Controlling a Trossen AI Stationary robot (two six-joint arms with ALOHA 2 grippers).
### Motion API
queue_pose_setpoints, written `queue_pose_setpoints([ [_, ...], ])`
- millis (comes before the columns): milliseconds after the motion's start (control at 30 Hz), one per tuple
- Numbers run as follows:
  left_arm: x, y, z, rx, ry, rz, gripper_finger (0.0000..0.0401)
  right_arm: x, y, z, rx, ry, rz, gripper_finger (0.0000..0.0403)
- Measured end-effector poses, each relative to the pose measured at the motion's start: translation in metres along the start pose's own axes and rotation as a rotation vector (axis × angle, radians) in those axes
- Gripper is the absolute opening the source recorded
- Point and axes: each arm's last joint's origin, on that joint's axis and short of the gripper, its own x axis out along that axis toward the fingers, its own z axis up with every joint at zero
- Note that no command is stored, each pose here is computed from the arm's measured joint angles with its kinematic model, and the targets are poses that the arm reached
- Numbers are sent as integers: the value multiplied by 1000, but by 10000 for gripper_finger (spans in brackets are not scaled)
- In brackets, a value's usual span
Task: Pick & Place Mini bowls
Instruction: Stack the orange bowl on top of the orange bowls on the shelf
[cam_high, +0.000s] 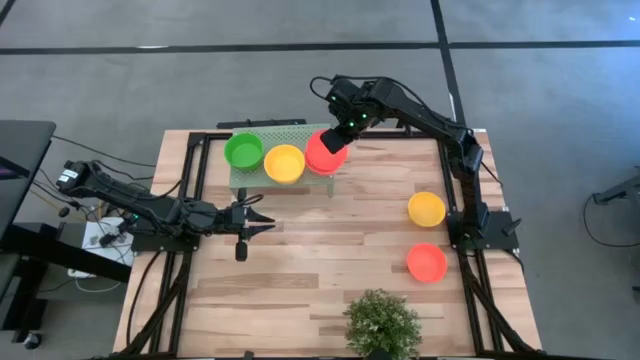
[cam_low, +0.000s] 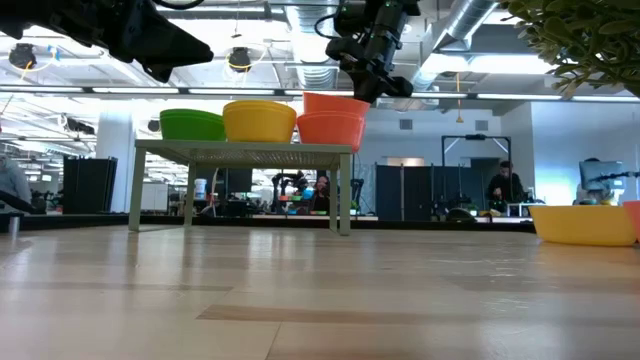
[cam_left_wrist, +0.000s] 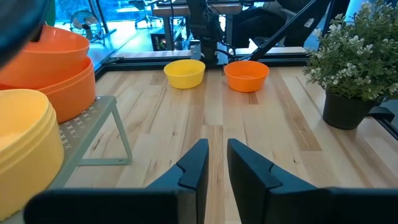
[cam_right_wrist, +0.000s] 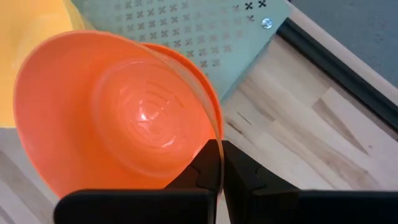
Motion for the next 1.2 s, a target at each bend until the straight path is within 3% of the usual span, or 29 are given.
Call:
queue_pose_setpoints([
  [500,0,0,0,0,0,0,62,0,5,3,-57,-42,17,67],
  [833,0,0,0,0,0,0,62,-2,9,1,-111,-45,22,72],
  [1200,0,0,0,0,1,0,62,-14,25,-27,-142,120,-14,72],
])
